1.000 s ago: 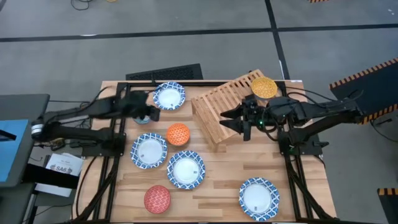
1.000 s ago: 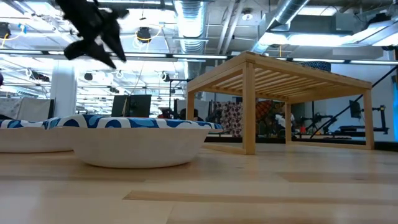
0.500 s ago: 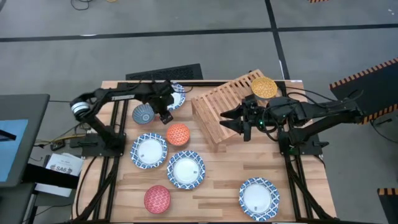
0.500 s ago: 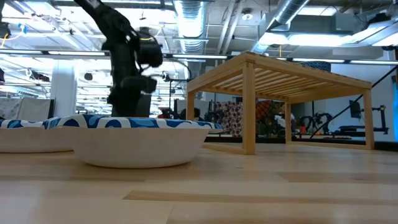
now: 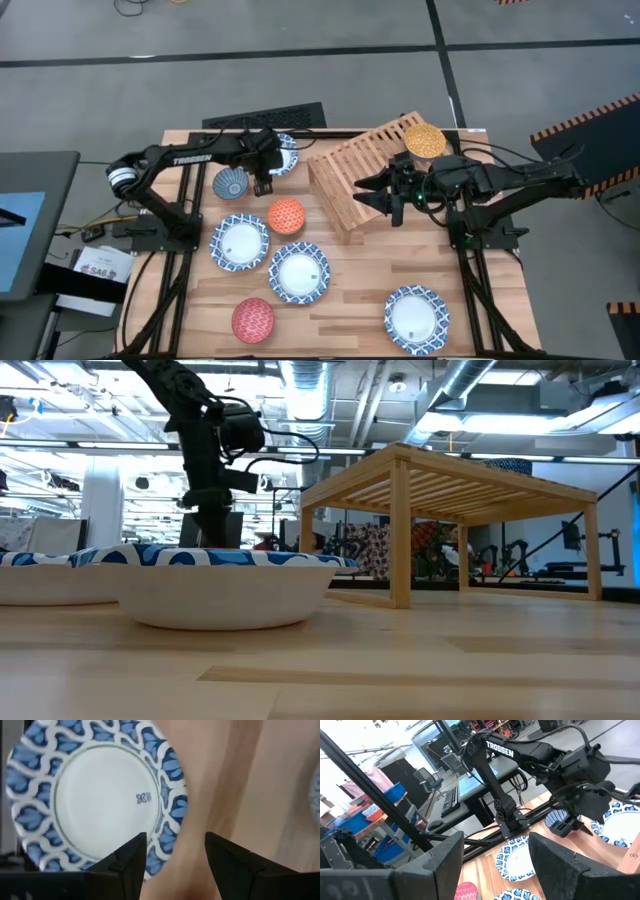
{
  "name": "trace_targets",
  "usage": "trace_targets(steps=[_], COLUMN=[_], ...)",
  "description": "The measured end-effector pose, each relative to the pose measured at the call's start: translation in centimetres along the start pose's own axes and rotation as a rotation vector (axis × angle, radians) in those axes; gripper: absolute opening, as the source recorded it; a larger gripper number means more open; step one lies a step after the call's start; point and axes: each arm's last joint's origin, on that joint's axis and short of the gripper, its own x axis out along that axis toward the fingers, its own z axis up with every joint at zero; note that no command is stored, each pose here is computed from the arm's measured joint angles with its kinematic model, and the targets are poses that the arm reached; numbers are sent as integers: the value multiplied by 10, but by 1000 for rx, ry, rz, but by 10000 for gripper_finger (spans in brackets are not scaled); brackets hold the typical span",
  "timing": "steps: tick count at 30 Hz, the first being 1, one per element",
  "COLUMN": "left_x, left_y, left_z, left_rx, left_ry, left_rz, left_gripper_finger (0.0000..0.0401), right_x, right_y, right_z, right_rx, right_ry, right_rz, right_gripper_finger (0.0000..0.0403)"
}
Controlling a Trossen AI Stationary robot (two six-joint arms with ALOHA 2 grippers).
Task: Place and stack bowls onto a shelf
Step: Put the top white pattern bowl on the shelf
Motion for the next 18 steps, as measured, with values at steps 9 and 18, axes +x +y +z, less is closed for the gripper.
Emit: trace_targets(steps=[9, 18], left_x=[26, 46], left_y=[-4, -4], left_z=[0, -2], left_rx=[59, 78], left_ry=[62, 152], left_rz=[-47, 23], left_gripper_finger=[185, 178], right_x=[0, 0], right_y=[0, 0], right_z=[0, 0], right_rx=[-1, 0], right_ry=[2, 1], right_rz=[-3, -5], right_gripper_finger=[249, 249])
